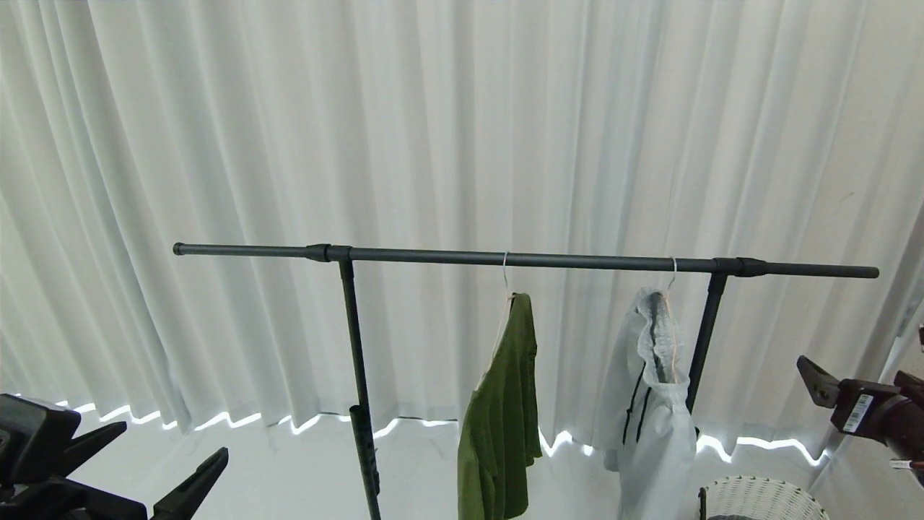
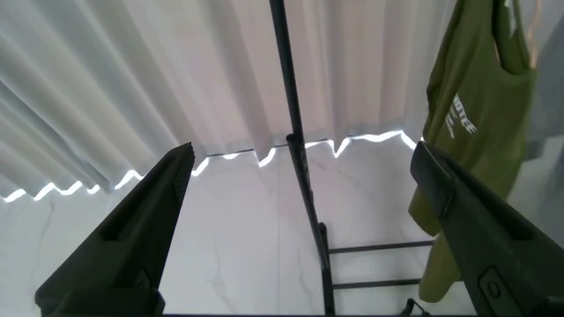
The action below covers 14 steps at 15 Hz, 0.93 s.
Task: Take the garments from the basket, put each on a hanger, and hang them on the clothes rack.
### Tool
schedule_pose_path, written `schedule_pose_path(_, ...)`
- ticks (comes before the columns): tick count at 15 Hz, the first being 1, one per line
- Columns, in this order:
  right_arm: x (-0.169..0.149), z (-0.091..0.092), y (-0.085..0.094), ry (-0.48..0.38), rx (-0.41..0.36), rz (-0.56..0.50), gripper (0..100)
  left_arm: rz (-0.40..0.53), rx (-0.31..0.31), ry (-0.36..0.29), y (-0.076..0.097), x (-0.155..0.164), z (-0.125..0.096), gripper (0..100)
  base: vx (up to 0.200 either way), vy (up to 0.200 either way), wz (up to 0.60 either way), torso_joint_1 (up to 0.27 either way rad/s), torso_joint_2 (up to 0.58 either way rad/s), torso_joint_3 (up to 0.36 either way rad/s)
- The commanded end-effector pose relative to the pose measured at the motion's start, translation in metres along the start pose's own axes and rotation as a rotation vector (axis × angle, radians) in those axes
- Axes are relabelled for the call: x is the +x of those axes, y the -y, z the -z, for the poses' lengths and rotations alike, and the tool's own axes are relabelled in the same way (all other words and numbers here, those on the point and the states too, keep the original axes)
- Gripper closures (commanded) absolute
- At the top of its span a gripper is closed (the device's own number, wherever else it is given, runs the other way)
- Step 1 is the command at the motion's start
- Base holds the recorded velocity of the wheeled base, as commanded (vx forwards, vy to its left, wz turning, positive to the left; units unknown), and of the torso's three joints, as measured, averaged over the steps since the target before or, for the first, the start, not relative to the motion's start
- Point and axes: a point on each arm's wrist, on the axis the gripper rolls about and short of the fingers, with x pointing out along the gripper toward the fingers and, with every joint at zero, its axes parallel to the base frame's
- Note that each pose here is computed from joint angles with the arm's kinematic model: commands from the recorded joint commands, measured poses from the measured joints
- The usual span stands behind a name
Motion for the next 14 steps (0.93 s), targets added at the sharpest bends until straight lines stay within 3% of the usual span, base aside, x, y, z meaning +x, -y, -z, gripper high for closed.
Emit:
schedule_pose_path(1, -0.015, -0.004, 0.006, 0.046, 0.014, -0.006, 0, -0.002, 0.020, 0.009, 0.001, -0.006, 0.006, 0, 0.000, 0.000, 0.00, 0.000, 0.00, 0.000)
schedule_pose_path(5, -0.045, -0.011, 0.020, 0.153, -0.069, -0.007, 0, -0.002, 0.041, 0.078, 0.007, -0.036, 0.030, 0, 0.000, 0.000, 0.00, 0.000, 0.00, 0.000)
schedule_pose_path(7, -0.049, -0.014, 0.026, 0.171, -0.071, 0.036, 0, -0.029, 0.040, 0.171, 0.008, -0.054, 0.038, 0, 0.100, 0.000, 0.00, 0.004, 0.00, -0.001)
schedule_pose_path(8, -0.052, -0.010, 0.032, 0.147, -0.084, 0.074, 0, -0.052, 0.040, 0.218, 0.009, -0.066, 0.046, 0, 0.200, 0.000, 0.00, -0.002, -0.01, 0.012)
schedule_pose_path(11, -0.068, 0.003, 0.043, 0.050, -0.115, 0.124, 0, -0.129, 0.032, 0.240, 0.014, -0.085, 0.079, 0, 0.067, 0.000, 0.00, -0.002, 0.00, 0.001)
schedule_pose_path(14, -0.090, 0.011, 0.051, -0.021, -0.141, 0.136, 0, -0.204, -0.008, 0.213, 0.012, -0.085, 0.079, 0, 0.000, 0.000, 0.00, 0.000, 0.00, 0.000)
